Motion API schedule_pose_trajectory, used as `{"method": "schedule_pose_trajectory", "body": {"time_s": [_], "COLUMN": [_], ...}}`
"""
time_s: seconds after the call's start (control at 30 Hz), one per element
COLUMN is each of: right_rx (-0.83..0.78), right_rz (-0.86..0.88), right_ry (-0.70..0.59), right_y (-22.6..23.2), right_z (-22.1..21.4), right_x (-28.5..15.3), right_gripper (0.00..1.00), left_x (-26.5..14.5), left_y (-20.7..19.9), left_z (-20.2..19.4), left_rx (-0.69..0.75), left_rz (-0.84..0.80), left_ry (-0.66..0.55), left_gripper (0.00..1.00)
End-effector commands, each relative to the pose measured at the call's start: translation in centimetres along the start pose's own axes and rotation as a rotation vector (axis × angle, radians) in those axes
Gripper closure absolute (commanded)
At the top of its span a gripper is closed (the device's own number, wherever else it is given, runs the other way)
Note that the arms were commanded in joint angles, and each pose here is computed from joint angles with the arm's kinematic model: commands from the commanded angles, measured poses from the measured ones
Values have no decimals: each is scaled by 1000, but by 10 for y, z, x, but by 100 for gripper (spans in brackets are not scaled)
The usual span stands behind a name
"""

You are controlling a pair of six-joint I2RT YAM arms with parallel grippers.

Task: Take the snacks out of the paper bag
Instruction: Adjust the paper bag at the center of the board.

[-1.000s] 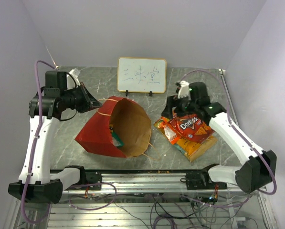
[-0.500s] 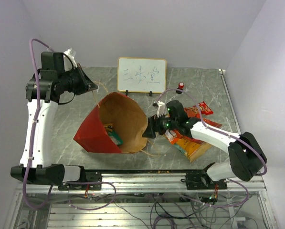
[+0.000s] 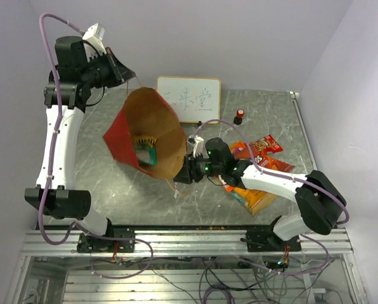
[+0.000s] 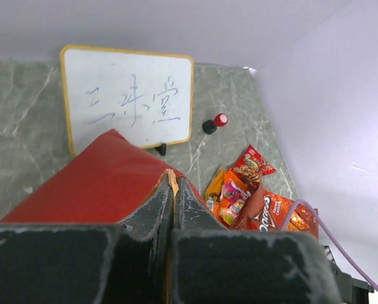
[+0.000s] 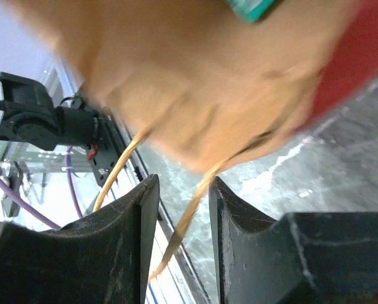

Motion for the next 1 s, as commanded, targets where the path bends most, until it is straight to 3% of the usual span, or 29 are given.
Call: {"method": "schedule_pose_trajectory", "body": {"time_s": [0.0, 0.07, 0.27, 0.37, 0.6, 0.97], "right_rx": [-26, -31, -13, -11, -68, -462], "right_rz": [21, -33, -206, -224, -307, -221], "right_ry": [-97, -103, -36, -39, -51, -131], "right_y": [27, 21, -21, -27, -29, 21], "right_z": [15, 12, -14, -24, -24, 28], "right_x": [15, 19, 17, 5, -23, -57], "right_gripper": [62, 58, 48, 46, 43, 38], "left_x": [-14, -18, -45, -65, -83, -85], "left_y": [-37, -38, -17, -23, -37, -47], "left_z": [49, 32, -86, -113, -116, -112], "left_rx": [142, 121, -20, -60, -84, -126], "left_rz": [-180, -186, -76, -73, -102, -158], "left_ry": [-200, -169, 57, 93, 91, 100], "left_gripper": [93, 93, 93, 93, 93, 93]}}
Point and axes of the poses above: each gripper's point midway between its finger pads, its own x axis out along the fingers, its own y axis along the line the jaws close on, z = x × y, the point moved 3 cm from there along -x, back along the fingers, and after that the axes turned 12 degrees about x, right-handed, at the moved point
